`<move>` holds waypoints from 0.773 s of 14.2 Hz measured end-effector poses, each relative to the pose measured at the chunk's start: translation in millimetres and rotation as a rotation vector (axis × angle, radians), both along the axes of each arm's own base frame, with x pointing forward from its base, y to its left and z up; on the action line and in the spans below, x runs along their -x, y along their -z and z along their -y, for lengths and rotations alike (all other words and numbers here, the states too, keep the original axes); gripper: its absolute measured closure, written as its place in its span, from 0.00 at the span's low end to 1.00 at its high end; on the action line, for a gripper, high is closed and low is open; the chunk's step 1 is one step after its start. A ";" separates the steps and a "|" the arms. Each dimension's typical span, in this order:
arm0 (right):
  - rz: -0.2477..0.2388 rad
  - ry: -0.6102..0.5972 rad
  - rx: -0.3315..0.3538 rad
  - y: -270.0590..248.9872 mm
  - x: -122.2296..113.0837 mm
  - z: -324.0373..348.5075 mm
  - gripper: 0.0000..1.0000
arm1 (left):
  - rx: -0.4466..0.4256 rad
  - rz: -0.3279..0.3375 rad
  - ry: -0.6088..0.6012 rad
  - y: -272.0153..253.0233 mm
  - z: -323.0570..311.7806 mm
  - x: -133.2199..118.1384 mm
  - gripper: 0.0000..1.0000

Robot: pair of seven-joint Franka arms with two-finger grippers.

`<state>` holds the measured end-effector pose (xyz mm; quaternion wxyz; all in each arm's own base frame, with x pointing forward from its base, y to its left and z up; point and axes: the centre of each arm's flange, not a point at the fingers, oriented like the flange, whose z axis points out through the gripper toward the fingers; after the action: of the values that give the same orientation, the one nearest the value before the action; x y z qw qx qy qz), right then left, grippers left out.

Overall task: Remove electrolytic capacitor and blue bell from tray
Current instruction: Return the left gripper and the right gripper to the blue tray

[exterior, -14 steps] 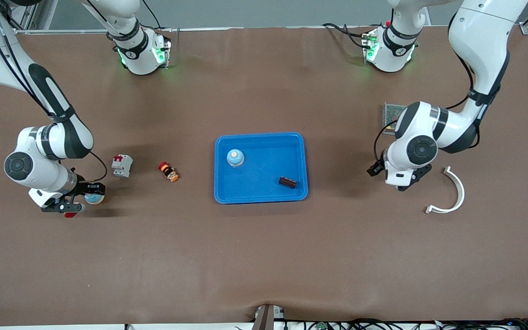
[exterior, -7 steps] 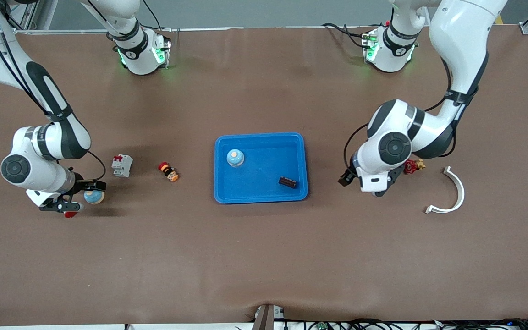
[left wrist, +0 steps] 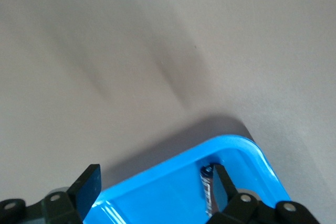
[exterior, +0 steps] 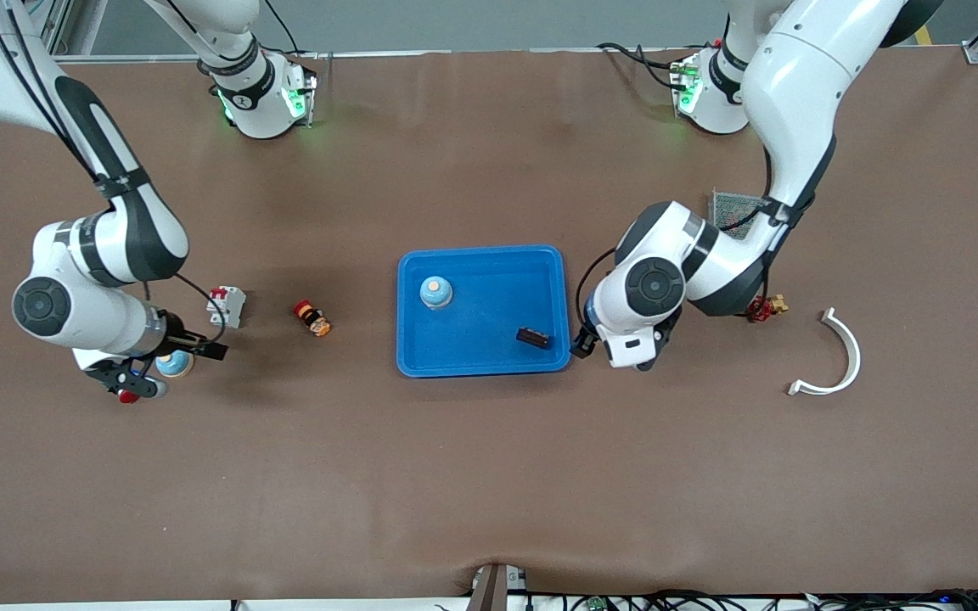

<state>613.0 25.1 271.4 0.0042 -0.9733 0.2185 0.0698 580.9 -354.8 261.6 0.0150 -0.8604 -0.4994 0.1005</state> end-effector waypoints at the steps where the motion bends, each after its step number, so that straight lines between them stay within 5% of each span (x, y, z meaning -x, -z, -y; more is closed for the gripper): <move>1: 0.002 0.065 -0.005 -5.1 0.9 -22.4 0.00 | 0.004 0.001 -0.011 1.7 7.0 -0.4 0.11; 3: 0.003 0.195 -0.008 -14.8 6.1 -71.0 0.00 | 0.016 0.010 -0.025 4.8 23.3 0.9 0.28; 11: 0.045 0.492 -0.034 -11.0 68.9 -269.5 0.00 | 0.062 0.083 -0.116 37.8 68.0 12.1 0.35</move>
<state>544.1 294.7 282.4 0.0422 -0.8920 0.4475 0.0485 568.8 -422.8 223.9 -0.0381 -0.8336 -0.5452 0.0806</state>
